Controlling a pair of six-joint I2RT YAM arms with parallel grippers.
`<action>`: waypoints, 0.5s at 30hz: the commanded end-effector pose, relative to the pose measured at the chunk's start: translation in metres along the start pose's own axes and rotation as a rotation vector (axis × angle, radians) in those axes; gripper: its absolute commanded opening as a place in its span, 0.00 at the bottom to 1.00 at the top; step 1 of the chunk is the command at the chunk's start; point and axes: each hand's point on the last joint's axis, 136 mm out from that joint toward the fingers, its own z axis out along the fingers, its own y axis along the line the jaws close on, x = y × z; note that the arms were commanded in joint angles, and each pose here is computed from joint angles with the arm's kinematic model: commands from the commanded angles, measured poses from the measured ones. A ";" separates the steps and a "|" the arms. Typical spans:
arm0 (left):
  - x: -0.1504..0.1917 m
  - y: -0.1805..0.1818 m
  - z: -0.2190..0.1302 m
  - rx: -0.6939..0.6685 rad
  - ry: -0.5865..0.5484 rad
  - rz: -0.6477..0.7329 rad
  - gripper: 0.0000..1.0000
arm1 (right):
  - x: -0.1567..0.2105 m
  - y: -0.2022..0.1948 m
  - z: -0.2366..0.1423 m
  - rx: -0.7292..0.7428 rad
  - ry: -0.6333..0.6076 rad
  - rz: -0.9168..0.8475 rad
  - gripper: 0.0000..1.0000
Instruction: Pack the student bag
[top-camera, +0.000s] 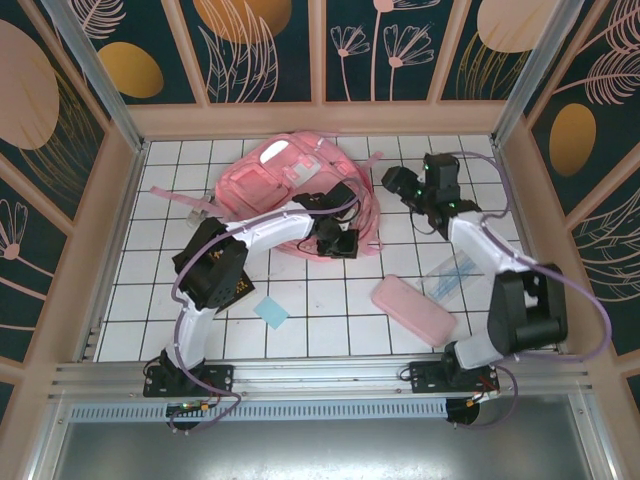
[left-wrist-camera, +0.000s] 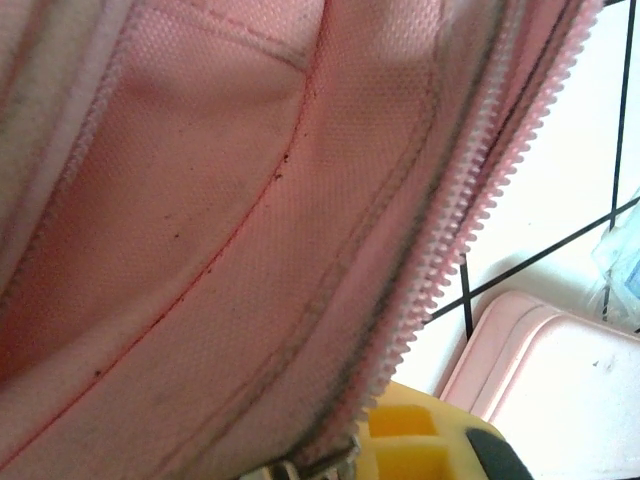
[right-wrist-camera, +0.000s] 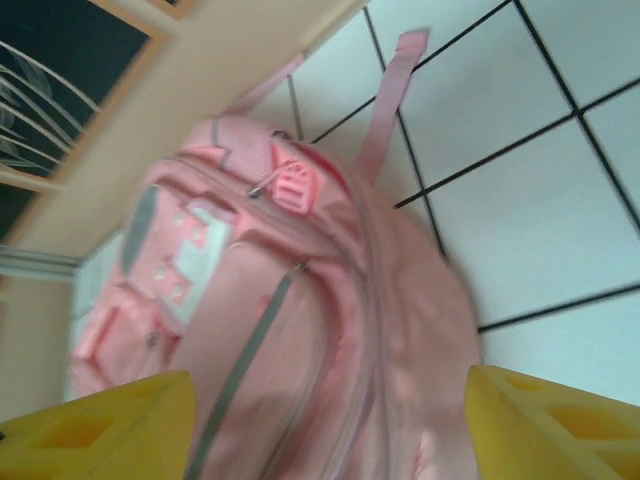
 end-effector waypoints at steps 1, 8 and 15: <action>-0.012 -0.012 -0.006 0.025 -0.022 0.020 0.00 | 0.047 -0.019 -0.001 -0.026 0.117 0.172 0.71; -0.013 -0.011 -0.013 0.003 -0.025 0.045 0.00 | 0.094 -0.012 0.032 -0.132 0.268 0.262 0.72; -0.001 0.010 -0.011 -0.072 0.008 0.048 0.00 | 0.110 -0.008 0.073 -0.172 0.318 0.285 0.14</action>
